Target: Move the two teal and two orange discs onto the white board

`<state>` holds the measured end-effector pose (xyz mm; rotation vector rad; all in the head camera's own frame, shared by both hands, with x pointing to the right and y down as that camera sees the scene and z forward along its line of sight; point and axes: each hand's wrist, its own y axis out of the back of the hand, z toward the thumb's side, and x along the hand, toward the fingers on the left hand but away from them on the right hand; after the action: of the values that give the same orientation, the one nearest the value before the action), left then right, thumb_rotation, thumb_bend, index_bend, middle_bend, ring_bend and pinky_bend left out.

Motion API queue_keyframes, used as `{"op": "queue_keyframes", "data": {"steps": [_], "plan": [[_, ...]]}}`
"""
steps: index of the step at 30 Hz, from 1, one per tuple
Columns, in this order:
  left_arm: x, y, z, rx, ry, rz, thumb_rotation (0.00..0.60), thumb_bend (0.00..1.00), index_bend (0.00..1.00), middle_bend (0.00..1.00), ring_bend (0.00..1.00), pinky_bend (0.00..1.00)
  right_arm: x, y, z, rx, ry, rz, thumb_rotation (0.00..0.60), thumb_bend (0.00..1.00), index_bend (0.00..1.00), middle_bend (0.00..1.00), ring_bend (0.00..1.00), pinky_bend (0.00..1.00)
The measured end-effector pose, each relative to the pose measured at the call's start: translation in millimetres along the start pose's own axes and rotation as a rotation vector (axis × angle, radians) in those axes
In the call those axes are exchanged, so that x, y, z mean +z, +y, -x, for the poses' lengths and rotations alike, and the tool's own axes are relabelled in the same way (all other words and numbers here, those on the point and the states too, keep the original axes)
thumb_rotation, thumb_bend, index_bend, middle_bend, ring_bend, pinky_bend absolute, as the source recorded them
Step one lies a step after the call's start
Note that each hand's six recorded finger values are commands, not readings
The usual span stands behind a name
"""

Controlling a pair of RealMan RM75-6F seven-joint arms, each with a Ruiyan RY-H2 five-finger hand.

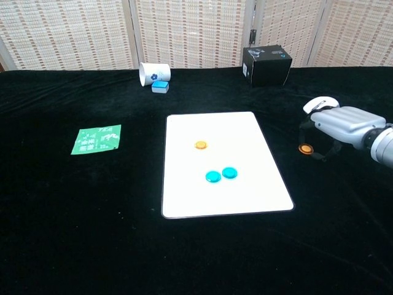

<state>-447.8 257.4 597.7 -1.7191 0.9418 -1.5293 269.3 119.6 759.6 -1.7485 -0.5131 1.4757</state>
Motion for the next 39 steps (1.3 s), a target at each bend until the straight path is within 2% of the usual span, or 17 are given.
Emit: {"op": "queue_keyframes", "data": {"steps": [6, 11, 17, 23, 29, 39], "plan": [[1, 1, -1, 0.003, -0.002, 0.000, 0.600, 0.15, 0.04, 0.01, 0.04, 0.00, 2, 11, -2, -0.024, 0.013, 0.013, 0.600, 0.47, 0.54, 0.28, 0.09, 0.00], [2, 2, -1, 0.006, -0.004, 0.000, 0.600, 0.15, 0.04, 0.01, 0.04, 0.00, 19, 25, -2, -0.040, 0.062, 0.035, 0.600, 0.48, 0.54, 0.28, 0.09, 0.00], [3, 3, 1, 0.009, -0.007, -0.001, 0.600, 0.15, 0.04, 0.01, 0.04, 0.00, 62, 45, 11, -0.046, 0.159, 0.017, 0.600, 0.48, 0.54, 0.28, 0.09, 0.00], [-3, 4, 5, 0.008, 0.011, -0.002, 0.600, 0.15, 0.04, 0.01, 0.04, 0.00, 113, 53, 30, -0.034, 0.220, 0.005, 0.600, 0.47, 0.54, 0.27, 0.09, 0.00], [-6, 4, 7, 0.008, 0.020, 0.001, 0.600, 0.15, 0.04, 0.01, 0.04, 0.00, 134, 53, 45, -0.022, 0.223, -0.006, 0.600, 0.48, 0.54, 0.27, 0.09, 0.00], [-8, 3, 6, 0.007, 0.021, 0.001, 0.600, 0.15, 0.04, 0.01, 0.04, 0.00, 148, 54, 53, -0.021, 0.229, -0.024, 0.600, 0.47, 0.52, 0.26, 0.09, 0.00]]}}
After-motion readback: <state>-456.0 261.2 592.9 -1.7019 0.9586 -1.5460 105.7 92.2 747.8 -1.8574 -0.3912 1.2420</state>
